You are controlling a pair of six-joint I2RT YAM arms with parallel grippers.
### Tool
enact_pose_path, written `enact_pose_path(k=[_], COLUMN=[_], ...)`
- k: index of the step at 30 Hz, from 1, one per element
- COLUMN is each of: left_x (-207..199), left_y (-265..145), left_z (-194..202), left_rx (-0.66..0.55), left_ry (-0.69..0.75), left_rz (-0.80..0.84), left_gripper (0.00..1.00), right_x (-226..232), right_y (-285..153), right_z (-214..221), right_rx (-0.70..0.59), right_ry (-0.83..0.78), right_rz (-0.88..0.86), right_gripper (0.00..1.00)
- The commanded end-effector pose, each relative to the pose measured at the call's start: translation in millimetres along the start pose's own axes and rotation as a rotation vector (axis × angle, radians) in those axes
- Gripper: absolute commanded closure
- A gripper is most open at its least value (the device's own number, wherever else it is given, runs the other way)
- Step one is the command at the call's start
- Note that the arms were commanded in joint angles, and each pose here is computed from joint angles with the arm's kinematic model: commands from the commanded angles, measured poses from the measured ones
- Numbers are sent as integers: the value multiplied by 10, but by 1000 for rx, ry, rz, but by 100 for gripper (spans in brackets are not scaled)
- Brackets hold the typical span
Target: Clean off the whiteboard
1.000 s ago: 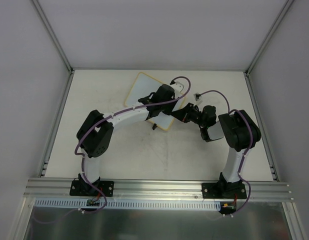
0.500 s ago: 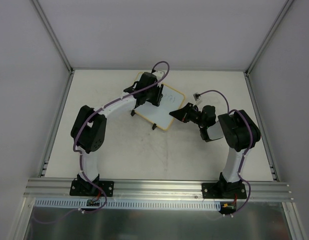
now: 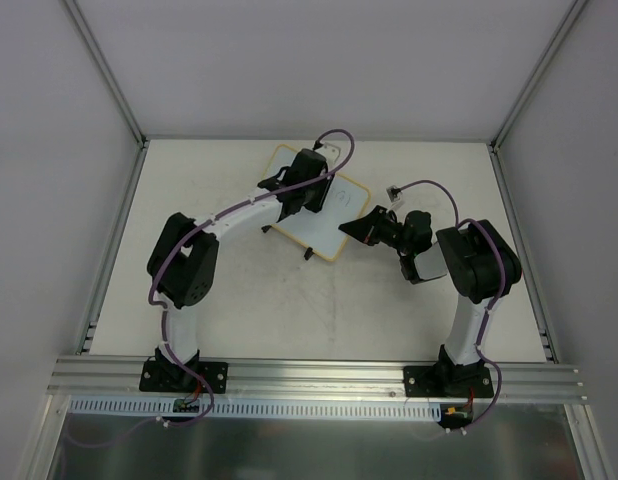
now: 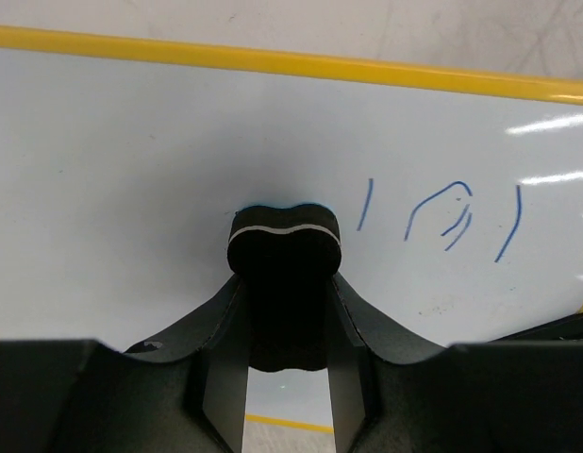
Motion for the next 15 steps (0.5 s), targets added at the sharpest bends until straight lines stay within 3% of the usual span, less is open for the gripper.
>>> enact_pose_path(k=[1,10,15], left_x=[-426,-891,-950], left_y=[46,-107,-162], left_z=[238,414,389], left_rx=[53,73,64], left_ry=[104,215,239], left_rz=[85,223,255], left_gripper=[100,100,100], right_x=[328,330,340], right_y=[32,29,33], right_z=[-344,-342,-347], right_rx=[-132,-131,-132], right_ry=[-160,-158,-160], right_rz=[-138,-137,-140], right_gripper=[100,100,100])
Point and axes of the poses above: each gripper's point midway between its finger pads, its own y axis out along the fingers, its own x axis along the line the jaws close on, z = x × y, the point moved 2 cm from there along -y, back along the fingers, and after that the axes turned 11 degrees about -y, right-handed, at the moved point
